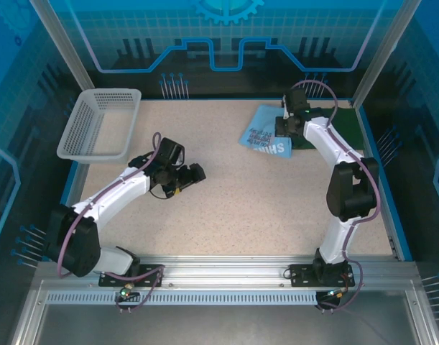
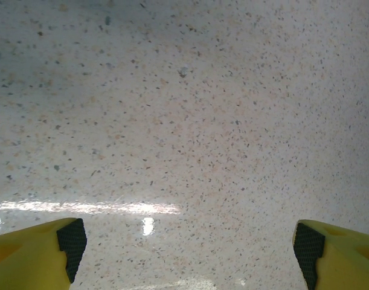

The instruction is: Fold and stack the t-shirts

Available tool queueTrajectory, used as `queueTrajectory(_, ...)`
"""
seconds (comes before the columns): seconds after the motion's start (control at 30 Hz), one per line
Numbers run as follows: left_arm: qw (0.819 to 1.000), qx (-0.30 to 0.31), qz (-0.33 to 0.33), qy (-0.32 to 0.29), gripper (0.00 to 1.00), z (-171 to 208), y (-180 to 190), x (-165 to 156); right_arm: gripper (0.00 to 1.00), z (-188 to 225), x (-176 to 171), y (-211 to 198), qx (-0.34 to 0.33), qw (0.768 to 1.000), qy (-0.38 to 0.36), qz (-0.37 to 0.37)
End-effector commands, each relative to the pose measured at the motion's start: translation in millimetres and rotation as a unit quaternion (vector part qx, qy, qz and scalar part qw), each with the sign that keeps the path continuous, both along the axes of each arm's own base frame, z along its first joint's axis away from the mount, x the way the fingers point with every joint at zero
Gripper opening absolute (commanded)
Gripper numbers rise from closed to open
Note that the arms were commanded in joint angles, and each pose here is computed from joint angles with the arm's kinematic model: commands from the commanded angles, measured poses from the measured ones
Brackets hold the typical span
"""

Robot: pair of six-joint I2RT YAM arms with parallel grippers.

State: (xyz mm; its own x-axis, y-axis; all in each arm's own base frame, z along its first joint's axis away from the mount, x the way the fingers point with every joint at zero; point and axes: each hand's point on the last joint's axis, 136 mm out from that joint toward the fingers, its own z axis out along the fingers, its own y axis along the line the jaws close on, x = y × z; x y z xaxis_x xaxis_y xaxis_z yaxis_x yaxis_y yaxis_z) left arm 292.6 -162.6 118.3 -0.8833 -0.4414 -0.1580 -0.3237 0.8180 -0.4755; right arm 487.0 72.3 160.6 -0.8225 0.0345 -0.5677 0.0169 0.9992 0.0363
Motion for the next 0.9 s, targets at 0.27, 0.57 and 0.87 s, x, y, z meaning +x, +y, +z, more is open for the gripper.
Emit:
queueTrajectory(0.27,0.999,0.011,0.046,0.021,0.91,-8.8,25.8,-10.9,0.0,57.2,26.3,-9.2,-0.038,0.99,-0.045,0.128)
queueTrajectory(0.57,0.998,0.024,0.052,0.031,0.91,-7.8,34.8,-12.0,0.0,70.0,32.7,-52.2,-0.024,0.986,-0.028,0.165)
queueTrajectory(0.87,0.995,0.054,0.059,0.056,0.91,-4.5,50.0,-19.6,0.0,52.4,41.1,-97.4,0.021,0.984,-0.004,0.177)
